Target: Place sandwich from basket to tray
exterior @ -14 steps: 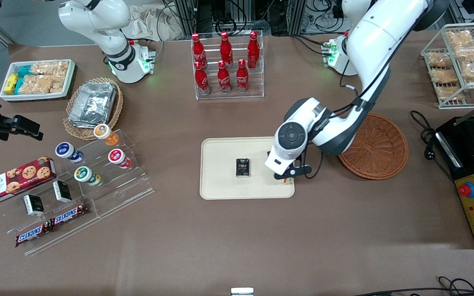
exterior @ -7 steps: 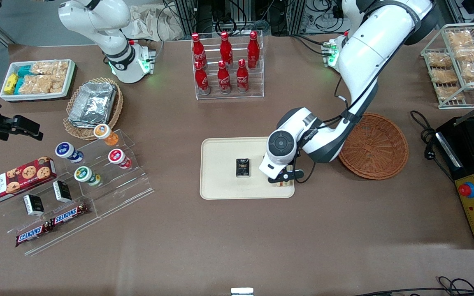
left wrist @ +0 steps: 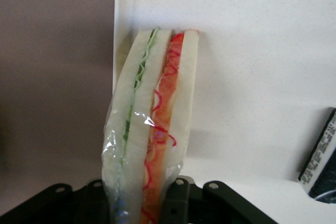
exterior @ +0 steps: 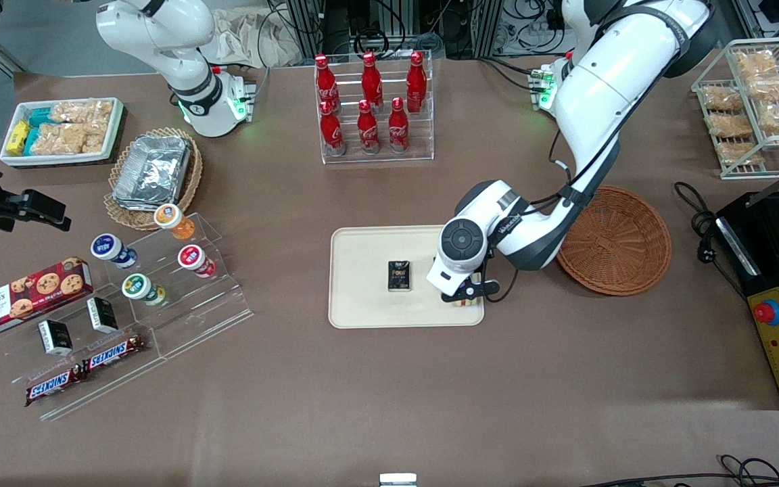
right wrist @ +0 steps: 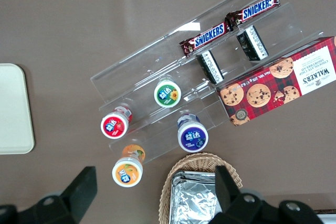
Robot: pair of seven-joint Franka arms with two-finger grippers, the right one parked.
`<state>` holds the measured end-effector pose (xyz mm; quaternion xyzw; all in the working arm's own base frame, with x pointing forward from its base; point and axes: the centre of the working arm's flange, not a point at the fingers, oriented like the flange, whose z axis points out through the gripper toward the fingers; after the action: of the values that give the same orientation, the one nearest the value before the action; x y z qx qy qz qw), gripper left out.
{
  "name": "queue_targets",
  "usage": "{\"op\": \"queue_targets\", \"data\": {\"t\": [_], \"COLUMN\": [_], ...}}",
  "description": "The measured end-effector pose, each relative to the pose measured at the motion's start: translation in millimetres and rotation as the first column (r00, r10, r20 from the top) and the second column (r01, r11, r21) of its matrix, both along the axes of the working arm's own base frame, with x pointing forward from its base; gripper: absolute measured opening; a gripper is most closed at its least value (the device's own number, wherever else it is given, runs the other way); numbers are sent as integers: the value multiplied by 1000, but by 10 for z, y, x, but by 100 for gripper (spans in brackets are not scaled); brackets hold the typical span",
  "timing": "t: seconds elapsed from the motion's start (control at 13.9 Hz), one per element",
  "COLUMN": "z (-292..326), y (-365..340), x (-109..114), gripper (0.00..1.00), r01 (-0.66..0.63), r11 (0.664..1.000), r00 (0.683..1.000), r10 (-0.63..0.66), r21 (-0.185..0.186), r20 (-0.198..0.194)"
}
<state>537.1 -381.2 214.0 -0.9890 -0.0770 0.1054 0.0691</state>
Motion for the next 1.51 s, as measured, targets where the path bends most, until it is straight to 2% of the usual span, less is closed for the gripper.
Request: {"op": "queue_targets", "data": {"t": [0.36,0.5,0.65,0.86,1.01,1.08,1.37,1.51], "z": [30,161,463,1094,1436,1564,2026,2265], "y": [19,11,7,-1,54,121,654,1062], "x": [42,100,143,145,125,137,314,423], "gripper": [86,100,100,100,100,100,100,100], "r01": [-7,-11,-12,-31,-39,-43,-45,-14], "r11": [1000,1000,1000,999,999,999,998,999], "r00": [1000,1000,999,995,992,992,994,995], "r10": [7,11,12,32,40,44,50,18], "r21": [-3,-7,1,-16,-9,-6,-44,-45], "r20": [6,23,47,94,117,122,97,94]}}
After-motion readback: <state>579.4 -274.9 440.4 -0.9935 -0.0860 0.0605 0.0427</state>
